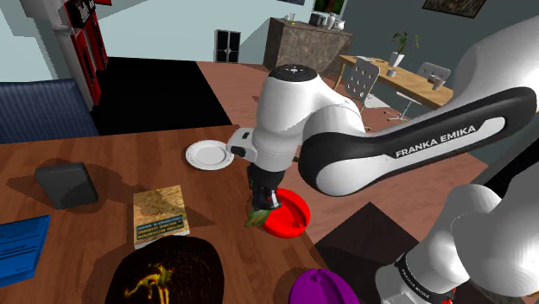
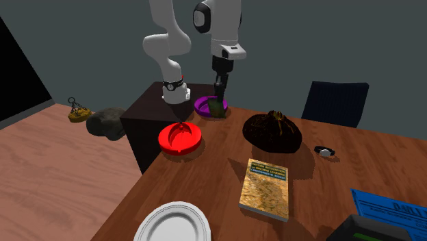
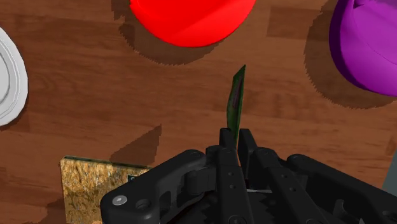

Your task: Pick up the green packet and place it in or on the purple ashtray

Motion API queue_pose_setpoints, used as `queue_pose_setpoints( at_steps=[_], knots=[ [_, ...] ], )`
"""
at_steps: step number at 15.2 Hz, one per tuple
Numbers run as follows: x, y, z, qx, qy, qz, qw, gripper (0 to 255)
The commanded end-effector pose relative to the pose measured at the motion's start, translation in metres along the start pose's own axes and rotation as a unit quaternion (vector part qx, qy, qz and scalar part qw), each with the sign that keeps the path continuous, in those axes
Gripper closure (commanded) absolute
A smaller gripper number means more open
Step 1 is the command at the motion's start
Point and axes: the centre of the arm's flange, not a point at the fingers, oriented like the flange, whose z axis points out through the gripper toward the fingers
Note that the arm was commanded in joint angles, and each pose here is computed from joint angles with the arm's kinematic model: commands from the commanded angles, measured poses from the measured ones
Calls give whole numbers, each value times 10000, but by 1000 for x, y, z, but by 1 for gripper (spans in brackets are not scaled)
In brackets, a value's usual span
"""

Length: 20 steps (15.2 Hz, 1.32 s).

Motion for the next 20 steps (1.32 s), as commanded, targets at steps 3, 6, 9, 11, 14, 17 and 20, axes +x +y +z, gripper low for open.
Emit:
queue_pose_setpoints(
  at_steps=[3, 6, 9, 11, 14, 17, 20],
  knots=[
    [-20, -49, -11, 1, -2, 5, 10000, 255],
    [-33, -86, -19, 1, -2, 5, 10000, 255],
    [-47, -122, -27, 1, -2, 5, 10000, 255],
    [-55, -146, -33, 1, -2, 5, 10000, 255],
    [-69, -183, -41, 1, -2, 5, 10000, 255],
    [-82, -219, -49, 1, -2, 5, 10000, 255],
    [-90, -241, -43, 1, -2, 5, 10000, 255]
  ],
)
